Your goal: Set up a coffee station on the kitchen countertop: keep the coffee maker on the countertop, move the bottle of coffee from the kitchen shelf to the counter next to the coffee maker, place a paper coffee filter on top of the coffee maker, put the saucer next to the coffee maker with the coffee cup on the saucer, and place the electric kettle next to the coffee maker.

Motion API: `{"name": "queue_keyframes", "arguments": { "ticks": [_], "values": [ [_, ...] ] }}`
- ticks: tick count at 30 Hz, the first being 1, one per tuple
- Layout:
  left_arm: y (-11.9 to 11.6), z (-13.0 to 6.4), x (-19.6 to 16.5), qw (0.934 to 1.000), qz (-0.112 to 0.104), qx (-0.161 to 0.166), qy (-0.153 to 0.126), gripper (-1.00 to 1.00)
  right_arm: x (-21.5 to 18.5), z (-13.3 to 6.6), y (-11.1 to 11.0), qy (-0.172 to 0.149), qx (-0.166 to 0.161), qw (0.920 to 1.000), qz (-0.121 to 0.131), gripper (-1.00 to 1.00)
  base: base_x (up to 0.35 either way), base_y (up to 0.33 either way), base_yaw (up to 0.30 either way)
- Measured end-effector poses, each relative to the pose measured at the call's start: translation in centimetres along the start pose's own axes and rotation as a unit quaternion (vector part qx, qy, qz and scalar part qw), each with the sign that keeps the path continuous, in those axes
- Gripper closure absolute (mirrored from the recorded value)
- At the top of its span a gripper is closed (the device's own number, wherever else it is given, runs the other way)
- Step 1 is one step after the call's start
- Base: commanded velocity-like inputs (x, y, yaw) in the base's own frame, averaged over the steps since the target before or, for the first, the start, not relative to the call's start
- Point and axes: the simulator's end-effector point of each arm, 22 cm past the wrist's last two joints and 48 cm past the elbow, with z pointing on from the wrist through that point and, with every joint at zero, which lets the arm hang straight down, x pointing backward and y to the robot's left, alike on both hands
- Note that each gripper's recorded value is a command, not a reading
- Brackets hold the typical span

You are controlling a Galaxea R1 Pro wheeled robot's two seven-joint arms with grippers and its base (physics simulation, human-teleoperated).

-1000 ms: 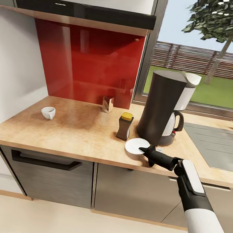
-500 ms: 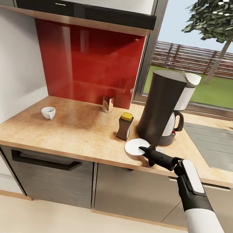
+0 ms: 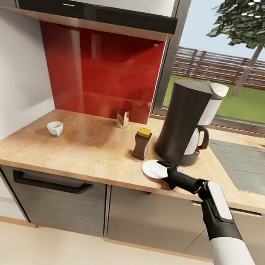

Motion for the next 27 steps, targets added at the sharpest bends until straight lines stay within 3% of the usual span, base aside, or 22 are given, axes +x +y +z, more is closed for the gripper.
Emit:
{"name": "queue_keyframes", "arguments": {
  "ticks": [7,17,18,19,21,27],
  "values": [
    [0.0,0.0,0.0,1.0,0.0,0.0,0.0,-1.0,0.1,0.0,0.1,0.001,-0.002,1.0,0.003,-1.0,-0.118,-0.183,0.0],
    [0.0,0.0,0.0,1.0,0.0,0.0,0.001,-1.0,0.3,0.0,0.1,0.006,-0.007,1.0,-0.003,-1.0,-0.09,-0.043,0.0],
    [0.0,0.0,0.0,1.0,0.0,0.0,0.001,-1.0,0.3,0.0,0.5,0.006,-0.016,0.9998,-0.005,-1.0,-0.095,-0.021,0.0],
    [0.0,0.0,0.0,1.0,0.0,0.0,0.001,-1.0,0.6,-0.2,2.5,0.009,-0.057,0.9982,-0.013,-1.0,-0.076,-0.017,0.0],
    [0.0,0.0,0.0,1.0,0.0,0.0,0.001,-1.0,1.1,-0.5,4.3,0.014,-0.091,0.9955,-0.025,-1.0,-0.044,-0.01,0.0],
    [0.0,0.0,0.0,1.0,0.0,0.0,0.001,-1.0,3.0,-1.5,8.7,0.022,-0.145,0.9858,-0.083,-1.0,-0.012,-0.003,0.0]
  ]
}}
